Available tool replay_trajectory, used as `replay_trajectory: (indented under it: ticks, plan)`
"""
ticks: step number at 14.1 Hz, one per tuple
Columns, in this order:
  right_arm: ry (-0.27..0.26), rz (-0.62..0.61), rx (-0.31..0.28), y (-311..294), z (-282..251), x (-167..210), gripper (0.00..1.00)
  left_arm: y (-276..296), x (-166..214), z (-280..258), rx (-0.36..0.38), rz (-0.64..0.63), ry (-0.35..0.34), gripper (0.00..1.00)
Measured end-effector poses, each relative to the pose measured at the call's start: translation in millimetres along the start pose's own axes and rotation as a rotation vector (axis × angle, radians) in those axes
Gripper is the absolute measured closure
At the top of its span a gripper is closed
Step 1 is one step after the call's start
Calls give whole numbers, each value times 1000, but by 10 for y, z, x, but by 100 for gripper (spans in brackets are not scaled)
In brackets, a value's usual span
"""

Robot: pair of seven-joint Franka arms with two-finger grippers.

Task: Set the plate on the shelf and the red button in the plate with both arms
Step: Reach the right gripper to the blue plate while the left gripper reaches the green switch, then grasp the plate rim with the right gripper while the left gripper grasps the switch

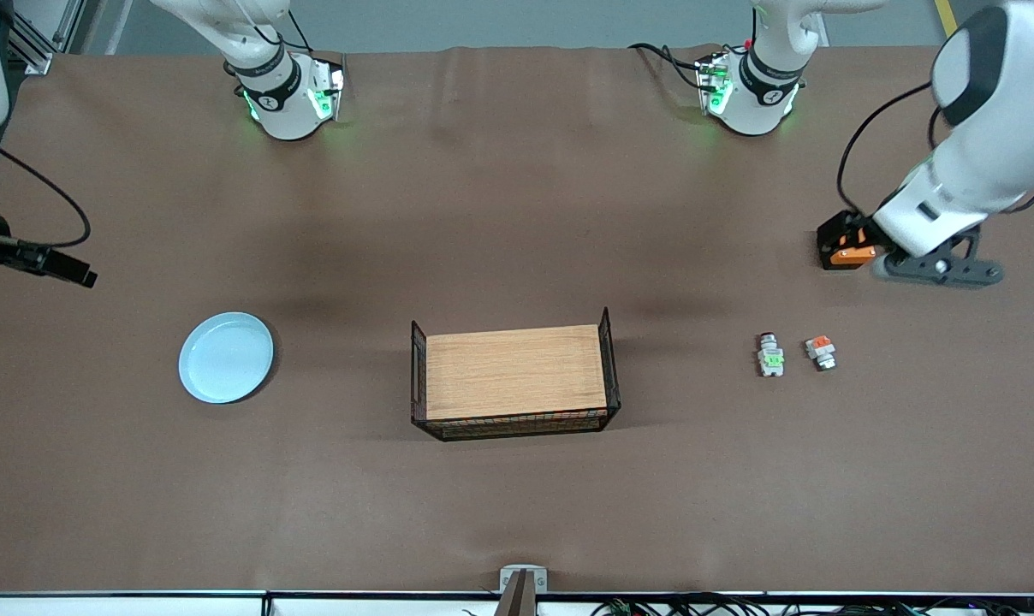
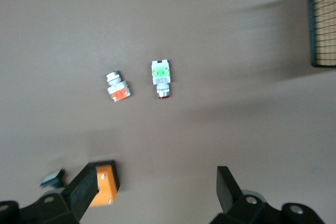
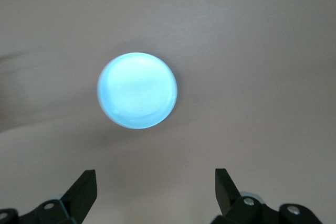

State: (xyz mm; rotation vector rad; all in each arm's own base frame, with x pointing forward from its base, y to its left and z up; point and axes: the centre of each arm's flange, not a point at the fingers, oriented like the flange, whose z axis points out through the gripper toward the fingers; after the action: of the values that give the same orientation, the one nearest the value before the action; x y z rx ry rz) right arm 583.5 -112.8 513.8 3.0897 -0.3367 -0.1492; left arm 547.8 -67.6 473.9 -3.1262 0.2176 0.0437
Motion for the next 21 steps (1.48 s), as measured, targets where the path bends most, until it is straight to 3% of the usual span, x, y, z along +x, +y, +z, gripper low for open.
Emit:
replay_trajectory:
  ticks: [3,7,12,21]
  plan:
    - [-13,-44,16,582,616,206,0,-18,222,598,-8,-1,-11,0]
    - [50,-54,23,918,1459,377,0,-187,426,1186,-18,-29,-19,0]
    - [156,-71,19,793,2164,278,0,-197,600,1743,-28,-31,-28,0]
    - [187,-77,34,498,2744,365,2,-153,711,2326,-24,-14,-12,0]
